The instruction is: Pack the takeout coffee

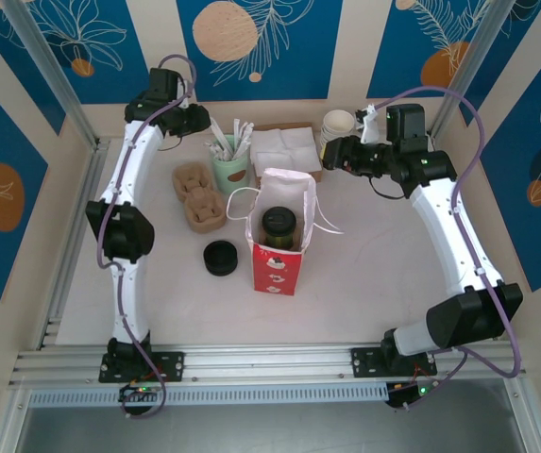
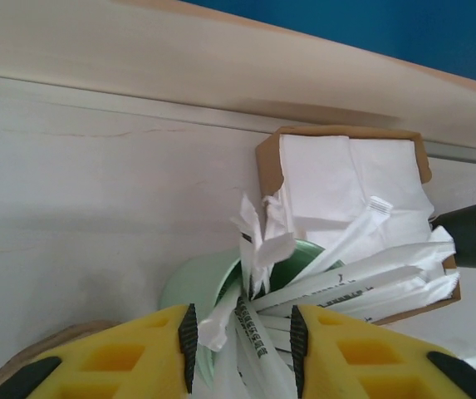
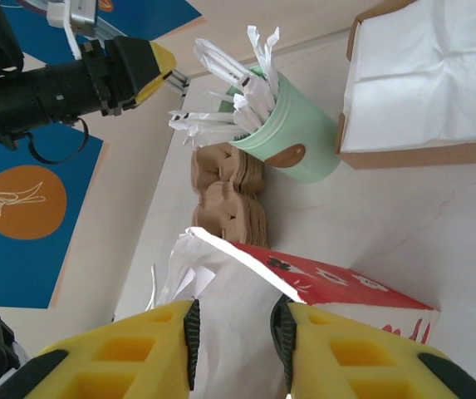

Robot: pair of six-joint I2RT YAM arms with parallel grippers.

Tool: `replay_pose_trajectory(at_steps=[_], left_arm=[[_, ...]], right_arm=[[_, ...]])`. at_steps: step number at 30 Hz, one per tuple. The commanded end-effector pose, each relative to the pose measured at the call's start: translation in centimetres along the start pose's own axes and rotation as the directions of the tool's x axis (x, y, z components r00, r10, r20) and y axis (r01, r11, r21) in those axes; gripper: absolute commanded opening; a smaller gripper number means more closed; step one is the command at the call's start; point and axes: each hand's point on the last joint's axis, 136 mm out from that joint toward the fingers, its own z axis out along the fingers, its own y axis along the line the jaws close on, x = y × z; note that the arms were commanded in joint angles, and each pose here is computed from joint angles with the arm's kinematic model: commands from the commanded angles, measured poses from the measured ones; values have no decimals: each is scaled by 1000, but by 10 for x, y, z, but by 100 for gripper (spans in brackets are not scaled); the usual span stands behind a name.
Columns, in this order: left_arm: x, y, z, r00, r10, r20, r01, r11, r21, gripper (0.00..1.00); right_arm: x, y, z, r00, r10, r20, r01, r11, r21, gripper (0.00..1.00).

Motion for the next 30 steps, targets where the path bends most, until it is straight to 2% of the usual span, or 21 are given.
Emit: replay_pose_trajectory(at_steps=[1,8,16,23,30], left_arm=[[-15,-6,3,999,22,43,-24,998,54,36],[-5,-13,24,1000,29,4,-29,992,123,35],[-6,-6,33,1000,27,15,-28,995,96,30],[-7,-7,29,999,32,17,-34,995,94,17],[-14,-15,9,998,45,39,-49,994,102,14]], right_arm=[[-3,-8,9,1000,-15,-2,15,1000,6,34],[-2,-13,20,1000,1,-31,-1,1000,-3,34],[0,-17,22,999,2,-35,-2,1000,5,34],[0,-17,22,999,3,-37,-3,1000,4,34],[3,-14,19,999,2,-35,-2,1000,-2,34]])
